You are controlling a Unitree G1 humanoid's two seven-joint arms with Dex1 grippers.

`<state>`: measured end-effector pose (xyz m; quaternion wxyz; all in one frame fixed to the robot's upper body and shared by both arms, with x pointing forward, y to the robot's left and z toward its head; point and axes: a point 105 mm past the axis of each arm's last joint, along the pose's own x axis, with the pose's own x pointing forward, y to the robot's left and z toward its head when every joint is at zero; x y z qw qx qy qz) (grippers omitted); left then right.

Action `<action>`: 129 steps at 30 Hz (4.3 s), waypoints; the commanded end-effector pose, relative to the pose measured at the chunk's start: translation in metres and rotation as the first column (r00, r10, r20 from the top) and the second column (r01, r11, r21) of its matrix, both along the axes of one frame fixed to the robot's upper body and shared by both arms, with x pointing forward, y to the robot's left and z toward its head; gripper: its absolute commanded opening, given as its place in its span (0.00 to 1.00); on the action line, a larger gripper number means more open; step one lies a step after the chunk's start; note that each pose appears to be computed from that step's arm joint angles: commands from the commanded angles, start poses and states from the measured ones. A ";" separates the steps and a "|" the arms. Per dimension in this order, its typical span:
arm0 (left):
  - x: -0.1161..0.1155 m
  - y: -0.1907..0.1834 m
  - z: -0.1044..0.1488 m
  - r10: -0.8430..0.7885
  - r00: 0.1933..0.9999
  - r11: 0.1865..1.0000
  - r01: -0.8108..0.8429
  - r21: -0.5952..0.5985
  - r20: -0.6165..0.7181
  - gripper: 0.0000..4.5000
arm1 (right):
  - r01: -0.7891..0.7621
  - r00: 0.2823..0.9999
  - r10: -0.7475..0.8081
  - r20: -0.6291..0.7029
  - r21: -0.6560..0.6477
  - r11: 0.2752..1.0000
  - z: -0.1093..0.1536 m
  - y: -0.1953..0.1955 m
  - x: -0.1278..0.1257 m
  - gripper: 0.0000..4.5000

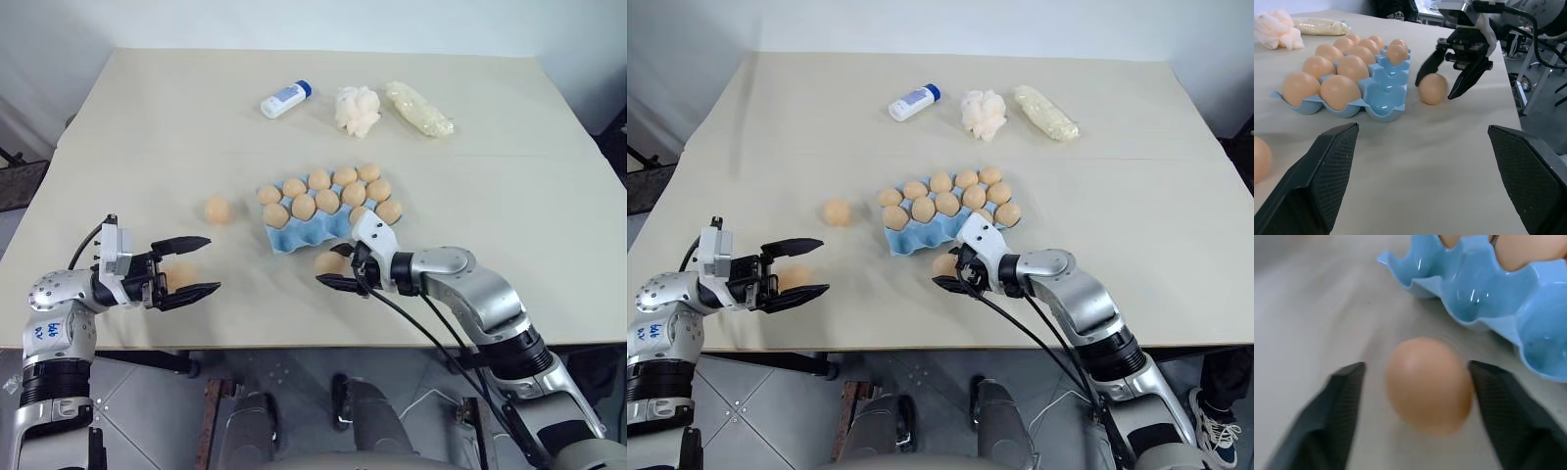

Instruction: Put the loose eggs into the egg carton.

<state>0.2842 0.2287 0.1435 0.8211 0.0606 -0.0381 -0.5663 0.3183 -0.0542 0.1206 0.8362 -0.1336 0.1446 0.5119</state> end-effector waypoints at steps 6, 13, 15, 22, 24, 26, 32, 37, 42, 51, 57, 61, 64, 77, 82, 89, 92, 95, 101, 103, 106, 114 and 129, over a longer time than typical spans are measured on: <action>-0.004 -0.001 0.008 0.003 0.999 1.000 -0.001 -0.028 0.048 1.00 | 0.013 0.996 -0.019 0.088 0.077 0.997 0.040 -0.009 -0.002 0.31; -0.003 -0.002 0.008 0.009 0.999 0.999 -0.007 -0.036 0.050 1.00 | 0.085 0.975 -0.113 0.191 0.150 0.985 0.086 -0.020 0.019 0.30; -0.003 -0.002 0.008 0.010 0.999 0.999 -0.008 -0.040 0.051 1.00 | 0.102 0.971 -0.129 0.201 0.137 0.985 0.082 -0.020 0.028 0.30; -0.003 -0.004 0.008 0.013 0.998 0.999 -0.011 -0.044 0.055 1.00 | 0.093 0.972 -0.117 0.205 0.126 0.988 0.072 -0.007 0.045 0.30; -0.003 -0.003 0.009 0.015 0.998 0.999 -0.013 -0.045 0.058 1.00 | 0.091 0.971 -0.115 0.208 0.121 0.988 0.069 -0.005 0.047 0.38; -0.004 -0.003 0.010 0.020 0.998 0.999 -0.017 -0.046 0.062 1.00 | 0.085 0.973 -0.111 0.203 0.130 0.988 0.069 -0.002 0.049 0.52; -0.004 -0.002 0.012 0.032 0.997 0.999 -0.029 -0.046 0.070 1.00 | 0.074 0.972 -0.100 0.212 0.125 0.989 0.072 -0.002 0.049 0.99; -0.005 0.000 0.017 0.053 0.994 0.998 -0.049 -0.042 0.093 1.00 | 0.051 0.969 -0.073 0.237 0.098 0.994 0.079 -0.018 0.039 0.99; -0.002 0.003 0.033 0.146 0.977 0.989 -0.138 -0.059 0.152 1.00 | -0.001 0.954 -0.037 0.297 0.126 0.992 0.097 -0.051 0.025 0.99; 0.009 0.031 0.058 0.608 0.750 0.794 -0.582 -0.179 0.261 1.00 | -0.219 0.947 0.117 0.299 0.336 0.916 0.098 -0.096 -0.012 0.99; -0.004 0.043 0.049 0.844 0.511 0.536 -0.816 -0.217 0.162 1.00 | -0.318 0.941 0.257 0.221 0.317 0.893 0.076 -0.111 -0.026 0.99; -0.023 0.040 0.037 0.907 0.400 0.418 -0.891 -0.178 0.129 1.00 | -0.336 0.939 0.287 0.190 0.317 0.887 0.073 -0.118 -0.027 0.99; -0.036 0.036 0.027 0.935 0.345 0.354 -0.926 -0.129 0.088 1.00 | -0.344 0.937 0.303 0.172 0.307 0.887 0.071 -0.120 -0.026 0.99; -0.012 0.025 -0.022 0.912 0.411 0.410 -0.908 0.079 -0.010 1.00 | -0.362 0.931 0.325 0.166 0.312 0.878 0.075 -0.104 -0.013 0.99; -0.004 0.016 -0.041 0.890 0.450 0.456 -0.878 0.145 -0.073 1.00 | -0.340 0.939 0.300 0.171 0.309 0.888 0.076 -0.106 -0.014 0.99; 0.000 0.004 -0.039 0.858 0.508 0.514 -0.844 0.153 -0.077 0.58 | -0.303 0.950 0.260 0.175 0.305 0.903 0.077 -0.111 -0.017 1.00; 0.004 0.004 -0.034 0.852 0.521 0.523 -0.839 0.147 -0.058 0.39 | -0.291 0.953 0.247 0.176 0.304 0.907 0.076 -0.112 -0.018 1.00; 0.011 -0.001 -0.023 0.831 0.554 0.555 -0.823 0.121 -0.038 0.36 | -0.279 0.956 0.232 0.181 0.305 0.910 0.077 -0.114 -0.020 1.00; 0.032 -0.022 0.025 0.743 0.664 0.666 -0.746 0.000 0.083 0.36 | -0.264 0.957 0.208 0.201 0.311 0.913 0.079 -0.118 -0.023 1.00; 0.039 -0.037 0.046 0.673 0.726 0.737 -0.675 -0.042 0.145 0.36 | -0.262 0.956 0.200 0.215 0.317 0.911 0.080 -0.119 -0.025 1.00; 0.048 -0.049 0.061 0.619 0.769 0.785 -0.615 -0.080 0.161 0.36 | -0.270 0.951 0.197 0.238 0.326 0.906 0.083 -0.119 -0.028 1.00; 0.078 -0.115 0.067 0.270 0.955 0.962 -0.264 -0.064 0.120 0.36 | -0.272 0.943 0.189 0.273 0.308 0.912 0.078 -0.118 -0.032 1.00; 0.093 -0.164 0.025 0.055 0.997 0.996 -0.058 0.066 0.050 0.36 | -0.169 0.955 0.071 0.287 0.331 0.928 0.071 -0.120 -0.040 1.00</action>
